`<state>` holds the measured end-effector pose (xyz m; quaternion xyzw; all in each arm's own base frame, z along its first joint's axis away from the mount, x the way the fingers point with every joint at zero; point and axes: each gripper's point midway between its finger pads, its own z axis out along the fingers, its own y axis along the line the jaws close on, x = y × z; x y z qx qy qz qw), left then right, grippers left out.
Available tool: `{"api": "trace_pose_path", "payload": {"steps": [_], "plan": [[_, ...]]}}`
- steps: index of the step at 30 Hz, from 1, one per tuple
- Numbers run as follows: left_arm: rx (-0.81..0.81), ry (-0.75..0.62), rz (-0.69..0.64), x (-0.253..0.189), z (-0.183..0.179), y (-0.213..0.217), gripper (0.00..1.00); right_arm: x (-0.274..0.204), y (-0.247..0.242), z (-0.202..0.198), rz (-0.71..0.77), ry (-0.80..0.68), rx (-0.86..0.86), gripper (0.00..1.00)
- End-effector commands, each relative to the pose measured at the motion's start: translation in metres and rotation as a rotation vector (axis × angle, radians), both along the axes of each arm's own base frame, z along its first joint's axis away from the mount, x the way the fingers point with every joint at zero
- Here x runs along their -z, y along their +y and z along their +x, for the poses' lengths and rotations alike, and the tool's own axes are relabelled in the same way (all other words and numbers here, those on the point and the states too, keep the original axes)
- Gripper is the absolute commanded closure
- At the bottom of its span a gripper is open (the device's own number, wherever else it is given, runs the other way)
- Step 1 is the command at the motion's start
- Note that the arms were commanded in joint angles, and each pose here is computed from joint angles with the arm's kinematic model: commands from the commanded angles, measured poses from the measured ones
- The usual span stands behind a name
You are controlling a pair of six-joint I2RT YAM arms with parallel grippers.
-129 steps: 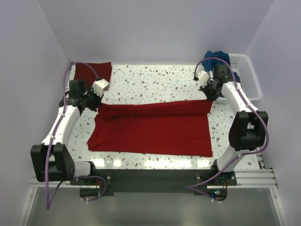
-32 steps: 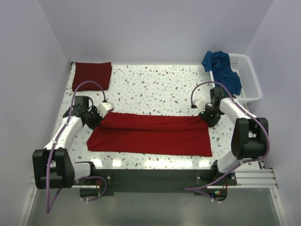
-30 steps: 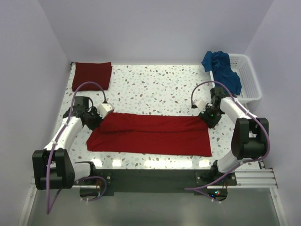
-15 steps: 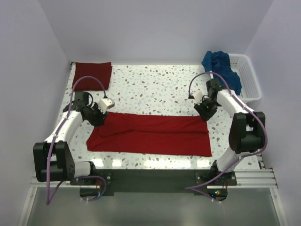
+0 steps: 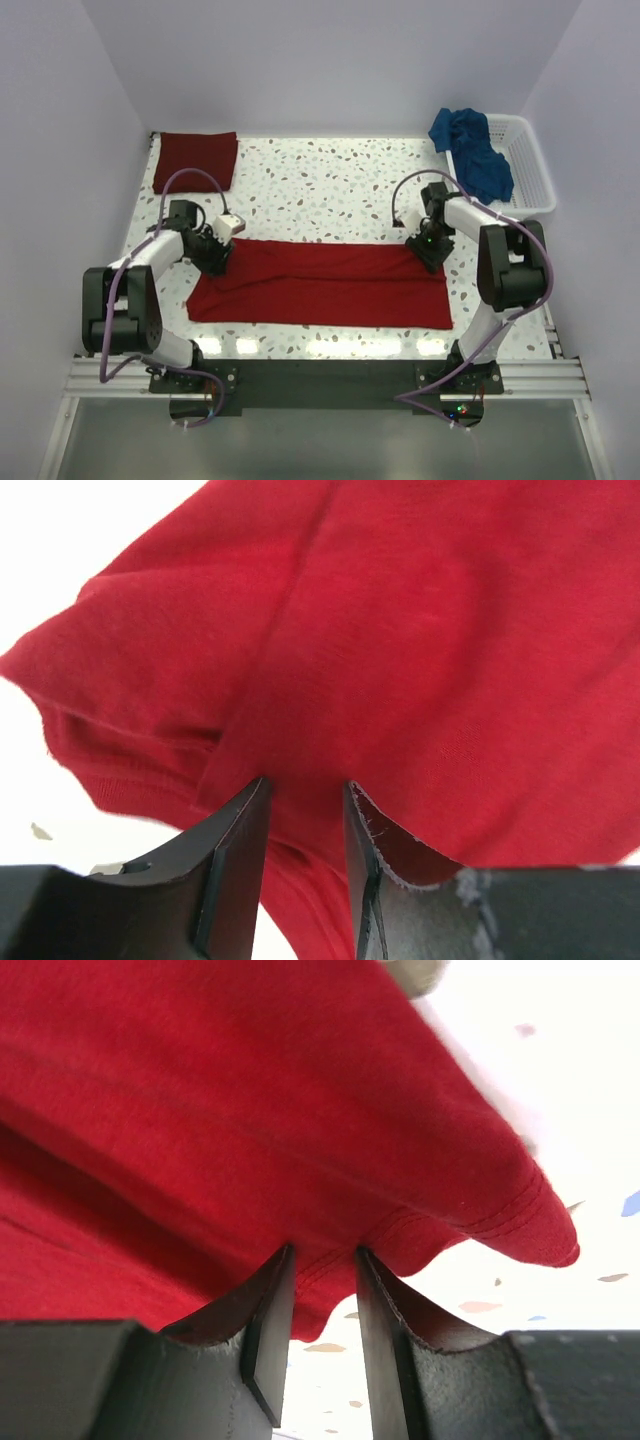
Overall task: Fold and stack the t-shirts
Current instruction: Fold the tshirt
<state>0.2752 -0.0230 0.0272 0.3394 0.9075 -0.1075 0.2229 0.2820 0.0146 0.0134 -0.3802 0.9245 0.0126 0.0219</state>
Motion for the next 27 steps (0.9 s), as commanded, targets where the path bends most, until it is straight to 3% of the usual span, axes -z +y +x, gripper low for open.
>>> {"api": "trace_pose_path", "payload": {"steps": [1,5,11,18,27], "plan": [[-0.074,-0.042,-0.012,0.007,0.029,0.003,0.60,0.017,-0.004,0.049,-0.041,-0.109,0.051,0.64],[-0.069,-0.071,-0.060,-0.013,0.064,-0.001,0.61,0.004,-0.001,0.070,-0.028,-0.132,0.065,0.62],[0.026,-0.137,-0.122,-0.060,0.071,-0.016,0.54,-0.043,0.014,0.069,0.060,-0.172,0.034,0.52],[0.069,-0.111,-0.183,-0.068,0.082,-0.031,0.43,-0.042,0.020,0.047,0.091,-0.100,0.012,0.57],[0.150,-0.079,-0.198,-0.056,0.081,-0.068,0.41,-0.009,0.016,0.015,0.073,-0.006,-0.001,0.64]]}}
